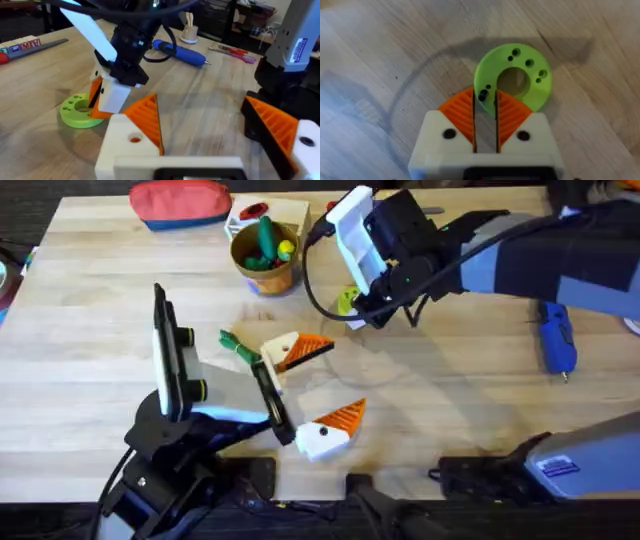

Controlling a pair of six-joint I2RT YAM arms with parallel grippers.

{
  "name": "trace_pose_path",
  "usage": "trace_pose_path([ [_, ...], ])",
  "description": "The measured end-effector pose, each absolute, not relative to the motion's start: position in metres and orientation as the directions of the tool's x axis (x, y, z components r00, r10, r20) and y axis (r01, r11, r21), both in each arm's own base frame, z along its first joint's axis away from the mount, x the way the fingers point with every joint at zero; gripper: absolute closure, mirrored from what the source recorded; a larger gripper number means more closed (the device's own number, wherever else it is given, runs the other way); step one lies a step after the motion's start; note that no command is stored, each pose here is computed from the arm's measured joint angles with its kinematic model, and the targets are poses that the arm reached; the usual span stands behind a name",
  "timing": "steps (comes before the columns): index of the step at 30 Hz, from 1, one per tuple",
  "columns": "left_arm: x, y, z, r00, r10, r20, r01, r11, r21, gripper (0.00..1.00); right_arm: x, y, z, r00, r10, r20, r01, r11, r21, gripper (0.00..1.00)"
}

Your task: Pick up the gripper from the table and insert it into the empty holder that is missing its gripper. Then pick up a screw, insert it into the mounting hole, and use the screwdriver to tighten it. Finally, clean up the table by picking up the vegetable and placing it into the bucket.

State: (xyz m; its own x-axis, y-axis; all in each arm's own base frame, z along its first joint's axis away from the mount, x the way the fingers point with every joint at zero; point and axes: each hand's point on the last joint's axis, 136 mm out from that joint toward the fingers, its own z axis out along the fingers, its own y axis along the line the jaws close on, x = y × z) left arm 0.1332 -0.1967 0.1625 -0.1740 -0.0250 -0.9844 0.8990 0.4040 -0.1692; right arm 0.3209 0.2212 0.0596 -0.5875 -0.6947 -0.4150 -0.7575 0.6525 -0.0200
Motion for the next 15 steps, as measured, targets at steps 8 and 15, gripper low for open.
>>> trace_pose_path([
  [8, 0.1330, -0.1967, 0.1625, -0.174, -0.025, -0.984, 0.899, 0.403, -0.169, 0.014, 0.3213, 0.2232, 0.0602, -0.581, -0.697, -0.420, -0.760, 0.649, -0.025, 0.853],
  [15, 0.1328, -0.1968, 0.1625, -0.174, -0.024, -0.984, 0.900, 0.402, -0.169, 0.014, 0.3213, 0.2232, 0.0575, -0.583, -0.698, -0.415, -0.760, 0.649, -0.023, 0.886],
])
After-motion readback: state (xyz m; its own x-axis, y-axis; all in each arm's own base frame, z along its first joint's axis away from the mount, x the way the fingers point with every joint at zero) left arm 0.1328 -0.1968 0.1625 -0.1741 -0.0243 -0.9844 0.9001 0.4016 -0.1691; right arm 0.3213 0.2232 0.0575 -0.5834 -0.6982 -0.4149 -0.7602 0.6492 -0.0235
